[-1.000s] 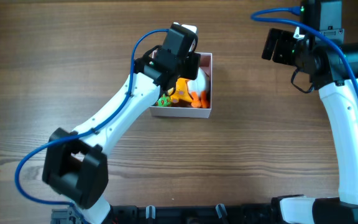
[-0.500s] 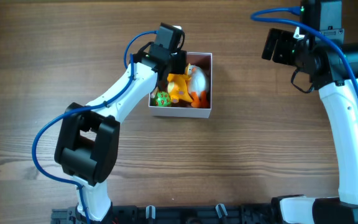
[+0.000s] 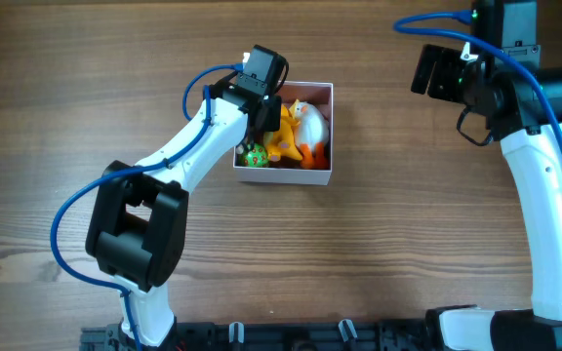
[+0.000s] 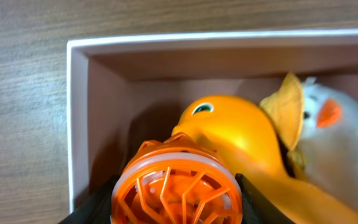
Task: Pack container
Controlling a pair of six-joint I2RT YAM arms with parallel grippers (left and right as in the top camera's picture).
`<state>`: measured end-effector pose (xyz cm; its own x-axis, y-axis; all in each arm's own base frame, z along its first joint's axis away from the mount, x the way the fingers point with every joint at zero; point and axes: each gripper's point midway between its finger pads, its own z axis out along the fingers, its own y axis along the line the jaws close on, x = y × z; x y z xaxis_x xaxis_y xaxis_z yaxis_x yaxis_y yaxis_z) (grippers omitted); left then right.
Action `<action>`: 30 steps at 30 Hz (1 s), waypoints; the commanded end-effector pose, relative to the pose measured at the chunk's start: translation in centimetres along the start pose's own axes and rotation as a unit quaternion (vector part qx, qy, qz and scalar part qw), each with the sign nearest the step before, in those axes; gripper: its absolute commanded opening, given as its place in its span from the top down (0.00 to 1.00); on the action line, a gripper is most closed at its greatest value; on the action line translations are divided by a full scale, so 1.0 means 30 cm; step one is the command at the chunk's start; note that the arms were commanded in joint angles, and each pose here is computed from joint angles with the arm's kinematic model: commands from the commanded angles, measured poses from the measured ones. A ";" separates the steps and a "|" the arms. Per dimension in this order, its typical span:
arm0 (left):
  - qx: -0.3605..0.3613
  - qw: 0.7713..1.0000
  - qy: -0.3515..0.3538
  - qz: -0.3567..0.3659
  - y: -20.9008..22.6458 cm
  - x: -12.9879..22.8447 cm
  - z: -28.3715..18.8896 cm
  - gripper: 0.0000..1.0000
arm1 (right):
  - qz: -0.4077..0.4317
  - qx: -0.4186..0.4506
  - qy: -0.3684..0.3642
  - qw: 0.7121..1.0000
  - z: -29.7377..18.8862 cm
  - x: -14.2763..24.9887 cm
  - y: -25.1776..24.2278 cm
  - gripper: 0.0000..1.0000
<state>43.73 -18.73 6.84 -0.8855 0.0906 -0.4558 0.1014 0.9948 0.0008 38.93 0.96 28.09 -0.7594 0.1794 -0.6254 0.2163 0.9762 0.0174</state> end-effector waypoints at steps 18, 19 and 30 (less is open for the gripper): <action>0.054 0.985 -0.149 -0.067 0.024 -0.209 -0.474 0.36 | -0.003 0.008 0.001 1.000 0.009 0.000 -0.007 0.00; 0.040 0.981 -0.168 -0.086 0.064 -0.224 -0.526 0.36 | -0.003 0.008 0.001 1.000 0.009 0.000 -0.007 0.00; -0.064 0.958 -0.134 -0.247 0.555 -0.143 -0.598 0.03 | -0.003 0.008 0.001 1.000 0.009 0.000 -0.007 0.00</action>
<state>40.89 -2.67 24.87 -0.6656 -0.3197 -0.6744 -0.3538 0.9308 -0.0920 38.93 0.96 28.09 -0.7594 0.1794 -0.6254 0.2163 0.9762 0.0174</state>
